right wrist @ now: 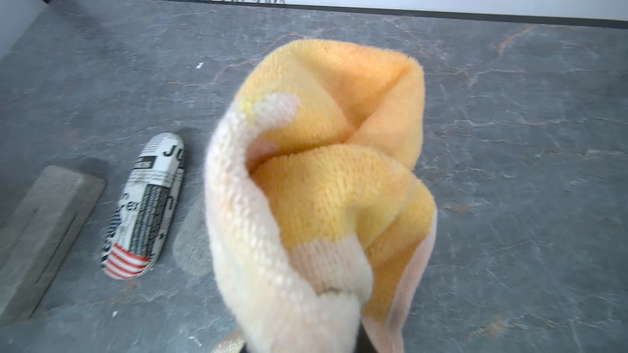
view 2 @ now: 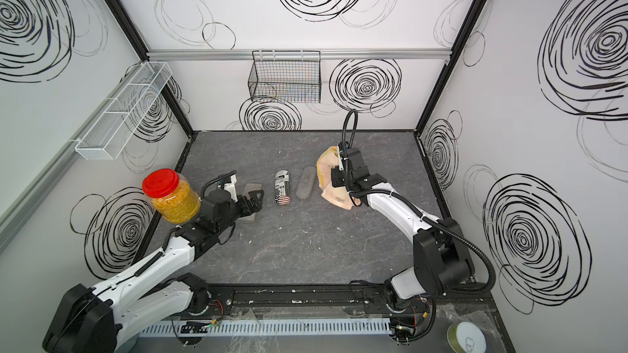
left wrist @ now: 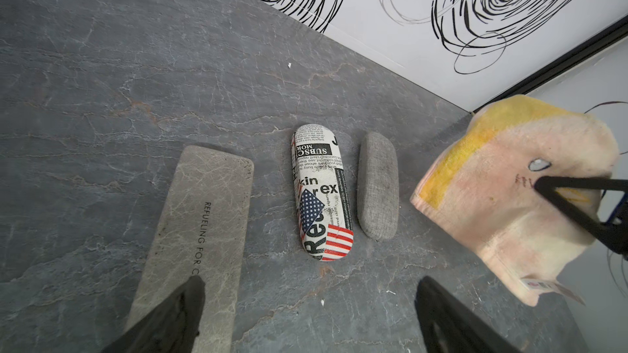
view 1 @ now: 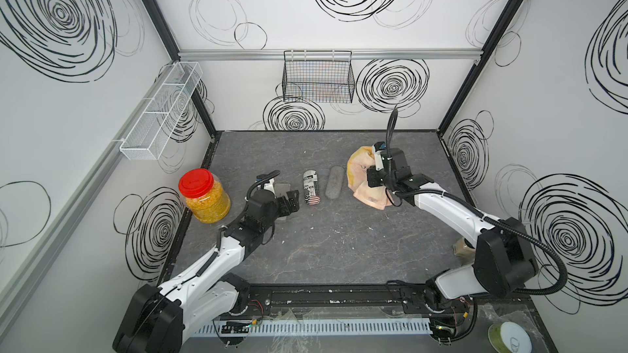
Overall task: Wipe the eyeglass case
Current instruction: Pick up the cleaning item at the center of the board, then adjust the cleaning item at the center of the board.
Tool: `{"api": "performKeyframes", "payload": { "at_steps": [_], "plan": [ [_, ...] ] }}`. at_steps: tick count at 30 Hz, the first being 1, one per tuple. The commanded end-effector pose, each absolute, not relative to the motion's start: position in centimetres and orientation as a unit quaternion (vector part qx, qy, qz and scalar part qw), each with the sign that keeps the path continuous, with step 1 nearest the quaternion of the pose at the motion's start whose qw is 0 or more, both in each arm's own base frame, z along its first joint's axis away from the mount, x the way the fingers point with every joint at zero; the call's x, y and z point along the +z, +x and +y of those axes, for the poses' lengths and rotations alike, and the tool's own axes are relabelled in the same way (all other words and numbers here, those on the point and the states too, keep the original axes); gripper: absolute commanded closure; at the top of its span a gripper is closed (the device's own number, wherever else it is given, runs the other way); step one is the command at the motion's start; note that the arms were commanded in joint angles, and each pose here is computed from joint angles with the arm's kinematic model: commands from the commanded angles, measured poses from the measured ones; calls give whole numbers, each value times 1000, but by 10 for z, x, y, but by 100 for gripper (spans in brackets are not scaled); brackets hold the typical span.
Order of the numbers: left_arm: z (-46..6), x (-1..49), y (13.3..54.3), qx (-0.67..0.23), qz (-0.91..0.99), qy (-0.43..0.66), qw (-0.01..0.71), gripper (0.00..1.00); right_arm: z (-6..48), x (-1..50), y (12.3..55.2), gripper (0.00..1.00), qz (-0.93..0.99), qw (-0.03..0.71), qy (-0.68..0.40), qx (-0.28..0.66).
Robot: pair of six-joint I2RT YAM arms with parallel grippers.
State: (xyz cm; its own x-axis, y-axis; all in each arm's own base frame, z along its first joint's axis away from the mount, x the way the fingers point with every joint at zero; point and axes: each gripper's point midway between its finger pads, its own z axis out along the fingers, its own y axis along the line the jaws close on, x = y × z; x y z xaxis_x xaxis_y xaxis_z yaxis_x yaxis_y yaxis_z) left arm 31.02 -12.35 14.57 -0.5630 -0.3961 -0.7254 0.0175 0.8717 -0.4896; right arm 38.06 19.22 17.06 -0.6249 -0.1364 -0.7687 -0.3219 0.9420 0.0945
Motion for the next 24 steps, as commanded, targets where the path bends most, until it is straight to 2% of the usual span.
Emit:
{"api": "performKeyframes", "payload": {
  "at_steps": [1,6,8,14,17,21,24],
  "plan": [
    [-120,149,308,-225,859,-112,447,0,208,179,372,80,881,425,-158,134],
    [-129,146,307,-240,859,-102,441,1,200,159,364,80,898,399,-156,100],
    [-131,145,308,-241,858,-102,442,1,191,147,357,80,916,368,-135,86],
    [-135,144,312,-247,855,-101,444,1,200,106,322,73,938,284,-142,137],
    [-138,141,313,-248,856,-98,443,1,182,86,316,72,951,268,-114,100],
    [-139,138,312,-251,855,-97,443,1,174,74,311,67,959,250,-107,78],
    [-140,136,313,-252,856,-97,442,1,185,70,308,70,958,245,-122,87]
  ]
}}
